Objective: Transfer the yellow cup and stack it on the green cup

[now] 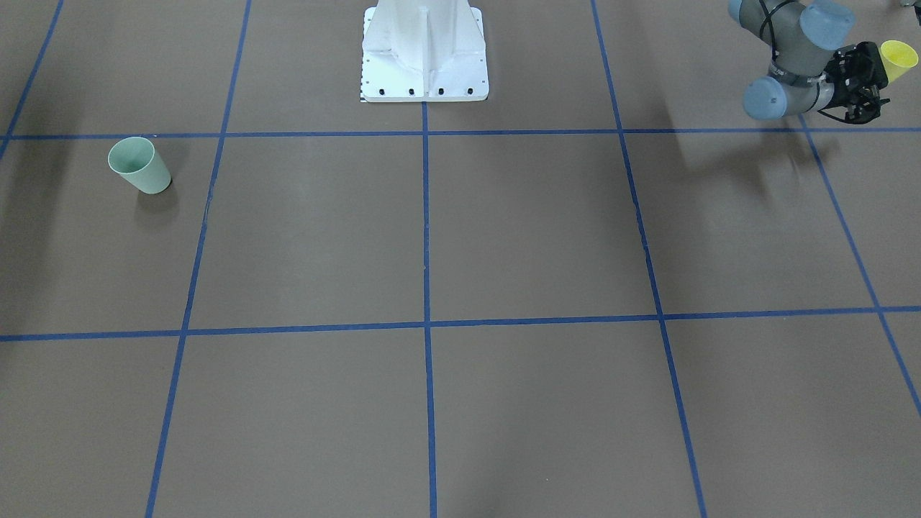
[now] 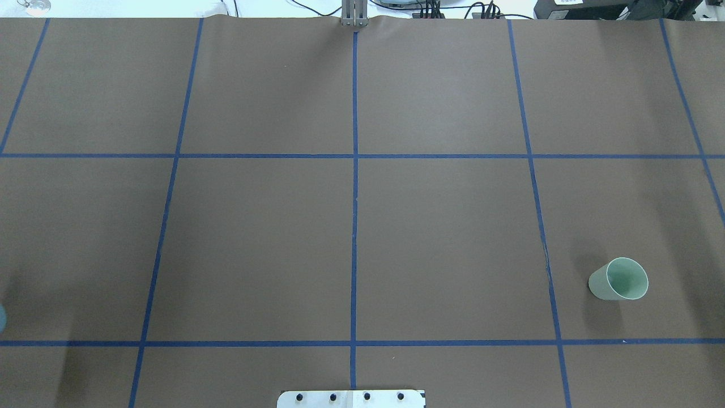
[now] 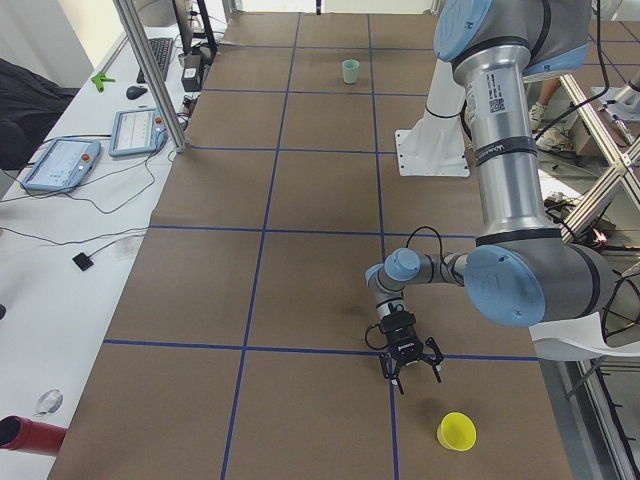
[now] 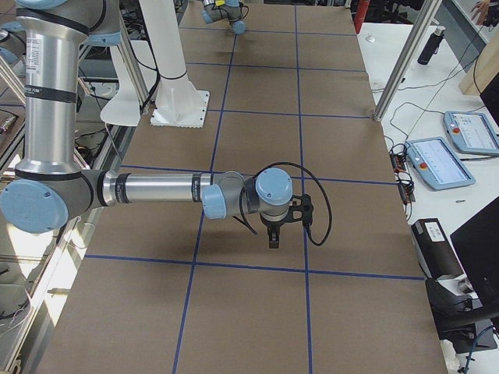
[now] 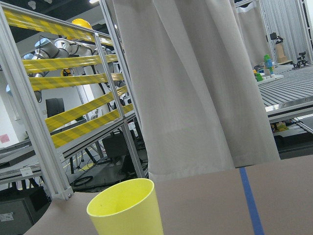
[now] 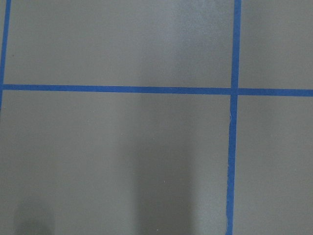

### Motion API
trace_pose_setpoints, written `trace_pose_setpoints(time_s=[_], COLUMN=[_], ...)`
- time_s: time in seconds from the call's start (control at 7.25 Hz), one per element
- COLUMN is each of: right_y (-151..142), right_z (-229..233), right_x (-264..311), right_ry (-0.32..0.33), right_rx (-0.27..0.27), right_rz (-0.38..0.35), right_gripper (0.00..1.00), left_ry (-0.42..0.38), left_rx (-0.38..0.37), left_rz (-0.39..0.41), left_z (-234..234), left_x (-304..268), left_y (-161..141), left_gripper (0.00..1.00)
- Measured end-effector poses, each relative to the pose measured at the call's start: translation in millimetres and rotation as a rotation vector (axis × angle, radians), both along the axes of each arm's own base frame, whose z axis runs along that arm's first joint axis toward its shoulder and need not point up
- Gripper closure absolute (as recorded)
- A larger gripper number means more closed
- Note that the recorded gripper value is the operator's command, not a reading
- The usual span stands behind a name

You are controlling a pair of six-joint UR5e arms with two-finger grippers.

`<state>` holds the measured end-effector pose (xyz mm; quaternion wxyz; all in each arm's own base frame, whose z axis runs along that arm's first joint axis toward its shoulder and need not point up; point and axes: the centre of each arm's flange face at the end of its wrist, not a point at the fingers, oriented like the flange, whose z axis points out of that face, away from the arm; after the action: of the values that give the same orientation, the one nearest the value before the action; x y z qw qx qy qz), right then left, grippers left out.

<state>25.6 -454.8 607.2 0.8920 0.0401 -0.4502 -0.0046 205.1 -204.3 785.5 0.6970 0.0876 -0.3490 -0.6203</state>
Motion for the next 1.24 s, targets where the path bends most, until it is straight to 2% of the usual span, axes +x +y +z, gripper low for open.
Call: trace_pose_setpoints(time_s=[0.55,1.24], right_y=[-1.1,0.0], right_z=[-1.1,-1.1], right_x=[-1.3,-2.0], right_ry=[0.000,0.000], right_rx=[0.003,0.002], right_rz=[-0.003,-0.004], right_gripper=[0.00,0.00], left_ry=[-0.082,-0.093], left_rx=[0.025,0.011], left_rz=[-0.116,-0.106], left_z=[21.7,60.0], left_x=[-7.2,-17.7], left_y=[10.8,19.1], left_gripper=[0.00,0.00])
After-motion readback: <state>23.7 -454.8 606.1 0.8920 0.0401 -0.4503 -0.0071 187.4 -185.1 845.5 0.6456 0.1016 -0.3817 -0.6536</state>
